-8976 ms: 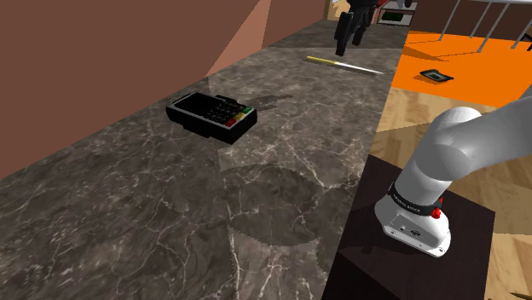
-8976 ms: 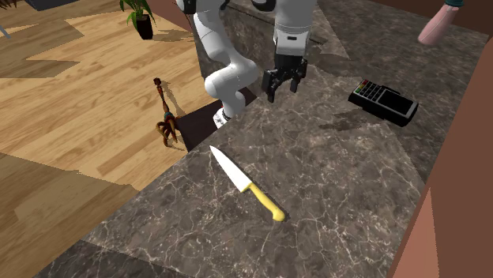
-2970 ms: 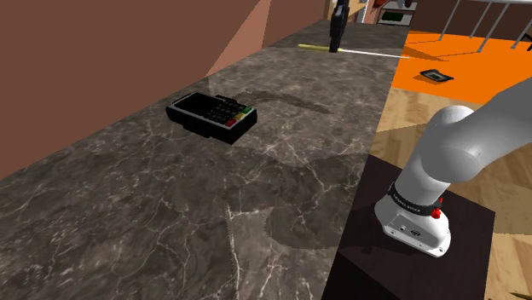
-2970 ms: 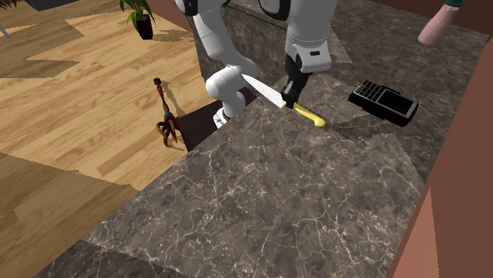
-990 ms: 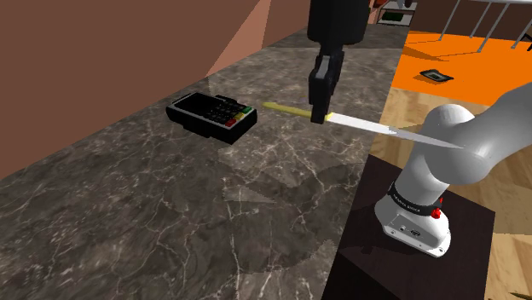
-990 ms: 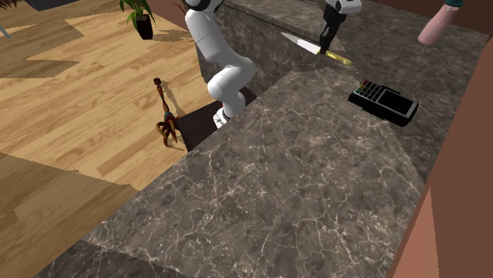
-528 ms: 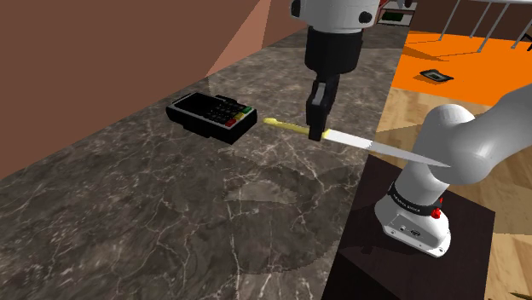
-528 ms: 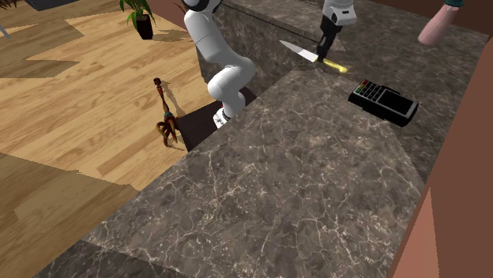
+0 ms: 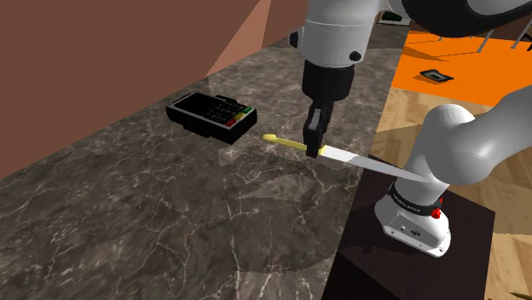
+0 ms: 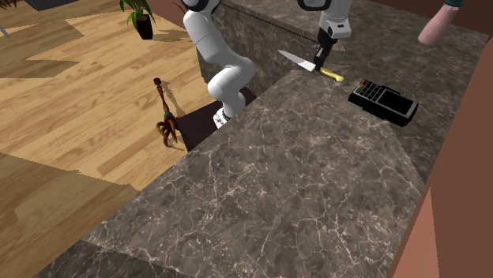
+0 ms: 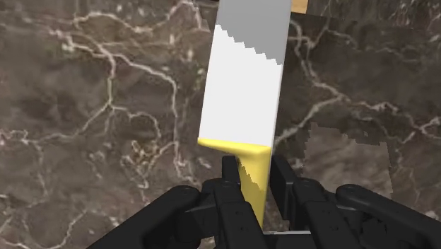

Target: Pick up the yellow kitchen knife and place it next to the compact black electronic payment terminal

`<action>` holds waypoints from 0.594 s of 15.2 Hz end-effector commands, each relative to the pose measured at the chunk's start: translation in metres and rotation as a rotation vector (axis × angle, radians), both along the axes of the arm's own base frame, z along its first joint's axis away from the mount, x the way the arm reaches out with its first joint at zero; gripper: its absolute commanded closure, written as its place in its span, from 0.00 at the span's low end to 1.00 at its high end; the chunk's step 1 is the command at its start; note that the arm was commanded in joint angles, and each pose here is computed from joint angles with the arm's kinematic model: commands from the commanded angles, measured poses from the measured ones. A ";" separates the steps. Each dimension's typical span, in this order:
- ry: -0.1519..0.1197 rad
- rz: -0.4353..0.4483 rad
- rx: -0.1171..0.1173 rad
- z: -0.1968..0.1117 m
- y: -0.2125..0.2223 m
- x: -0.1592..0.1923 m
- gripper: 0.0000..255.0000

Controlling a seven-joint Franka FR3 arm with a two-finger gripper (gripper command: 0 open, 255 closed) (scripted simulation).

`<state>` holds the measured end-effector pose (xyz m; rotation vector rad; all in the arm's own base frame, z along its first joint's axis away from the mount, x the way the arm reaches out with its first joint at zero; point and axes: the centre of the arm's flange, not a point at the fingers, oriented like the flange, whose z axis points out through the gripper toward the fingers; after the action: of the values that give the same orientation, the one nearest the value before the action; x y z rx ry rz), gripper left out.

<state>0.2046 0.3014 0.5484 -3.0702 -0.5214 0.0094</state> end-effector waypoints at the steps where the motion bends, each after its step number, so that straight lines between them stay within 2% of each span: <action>1: 0.000 0.000 0.000 -0.012 0.000 0.001 1.00; 8: 0.000 0.000 0.000 -0.012 0.000 0.001 1.00; 9: 0.000 0.000 0.000 -0.012 0.000 0.001 0.00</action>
<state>0.2052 0.3017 0.5363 -3.0701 -0.5211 0.0088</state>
